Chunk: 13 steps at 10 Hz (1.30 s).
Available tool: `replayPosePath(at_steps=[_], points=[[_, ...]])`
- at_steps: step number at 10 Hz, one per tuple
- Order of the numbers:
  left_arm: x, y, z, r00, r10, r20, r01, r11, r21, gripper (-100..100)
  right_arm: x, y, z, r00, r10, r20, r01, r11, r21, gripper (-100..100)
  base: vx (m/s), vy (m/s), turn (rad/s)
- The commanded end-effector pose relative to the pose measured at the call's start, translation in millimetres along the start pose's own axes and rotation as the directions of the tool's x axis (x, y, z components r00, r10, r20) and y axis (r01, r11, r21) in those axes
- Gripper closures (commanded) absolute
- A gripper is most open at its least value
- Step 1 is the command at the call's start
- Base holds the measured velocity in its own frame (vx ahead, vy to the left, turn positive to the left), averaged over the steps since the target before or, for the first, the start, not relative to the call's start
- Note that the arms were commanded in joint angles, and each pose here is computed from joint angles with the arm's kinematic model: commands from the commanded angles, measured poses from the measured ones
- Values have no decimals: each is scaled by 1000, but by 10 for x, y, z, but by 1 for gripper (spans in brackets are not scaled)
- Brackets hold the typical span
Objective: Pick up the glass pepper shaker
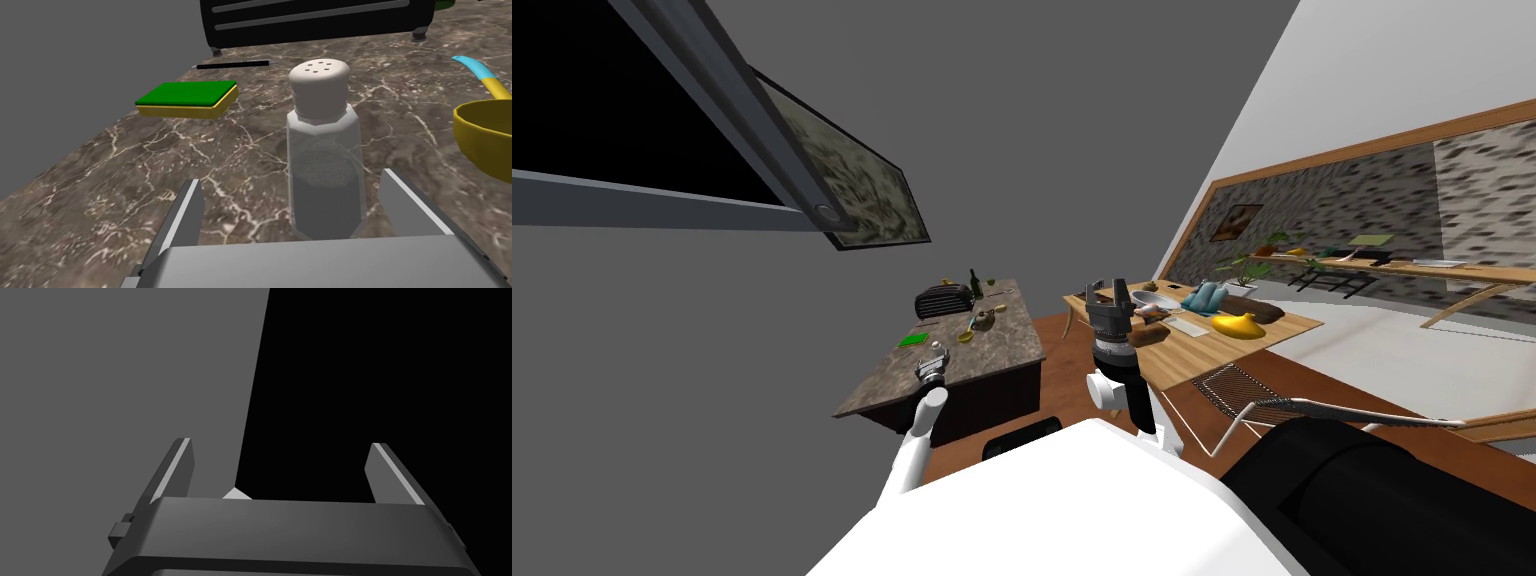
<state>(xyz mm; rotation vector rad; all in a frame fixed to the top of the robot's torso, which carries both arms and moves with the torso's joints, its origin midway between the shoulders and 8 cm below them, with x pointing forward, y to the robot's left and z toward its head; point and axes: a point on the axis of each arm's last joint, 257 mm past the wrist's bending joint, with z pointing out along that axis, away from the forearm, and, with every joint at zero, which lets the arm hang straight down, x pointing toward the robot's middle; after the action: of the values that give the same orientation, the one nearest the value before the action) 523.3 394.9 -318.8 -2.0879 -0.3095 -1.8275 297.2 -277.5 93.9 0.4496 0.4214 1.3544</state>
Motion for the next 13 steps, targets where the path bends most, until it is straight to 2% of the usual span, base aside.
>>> replayPosePath(at_steps=[1,3,4,5,6,7,9,10,11,12,13], points=[[-23,160,48,1000,-3,12,4,1000,-7,-100,0,0,0,1000,0,0,0,1000,0,0,-33,33,60],[85,381,138,1000,-7,-5,7,1000,-20,-100,0,0,0,1000,0,0,0,1000,0,0,-40,53,84],[11,397,132,1000,-3,11,3,1000,-23,-100,0,0,0,1000,0,0,0,1000,0,0,-19,29,-18],[127,568,184,1000,-4,-11,4,1000,-31,-100,0,0,0,1000,0,0,0,1000,0,0,-31,52,114],[66,641,206,1000,-1,7,1,999,-41,-100,0,0,0,1000,0,0,0,1000,0,0,-31,49,63],[158,807,239,1000,2,-10,-2,999,-49,-100,0,0,0,1000,0,0,0,1000,0,0,-43,69,112],[124,889,265,1000,5,3,-5,998,-61,-100,0,0,0,1000,0,0,0,1000,0,0,-29,35,18],[257,1081,304,1000,7,-19,-8,997,-73,-100,0,0,0,1000,0,0,0,1000,0,0,-29,37,140],[202,1139,311,1000,13,-4,-13,997,-82,-100,0,0,0,1000,0,0,0,1000,0,0,-29,40,47],[321,1296,325,1000,16,-26,-18,996,-90,-100,0,0,0,1000,0,0,0,1000,0,0,-29,67,91],[351,1385,355,1000,18,-24,-20,995,-102,-100,0,0,0,1000,0,0,0,1000,0,0,-32,51,51]])
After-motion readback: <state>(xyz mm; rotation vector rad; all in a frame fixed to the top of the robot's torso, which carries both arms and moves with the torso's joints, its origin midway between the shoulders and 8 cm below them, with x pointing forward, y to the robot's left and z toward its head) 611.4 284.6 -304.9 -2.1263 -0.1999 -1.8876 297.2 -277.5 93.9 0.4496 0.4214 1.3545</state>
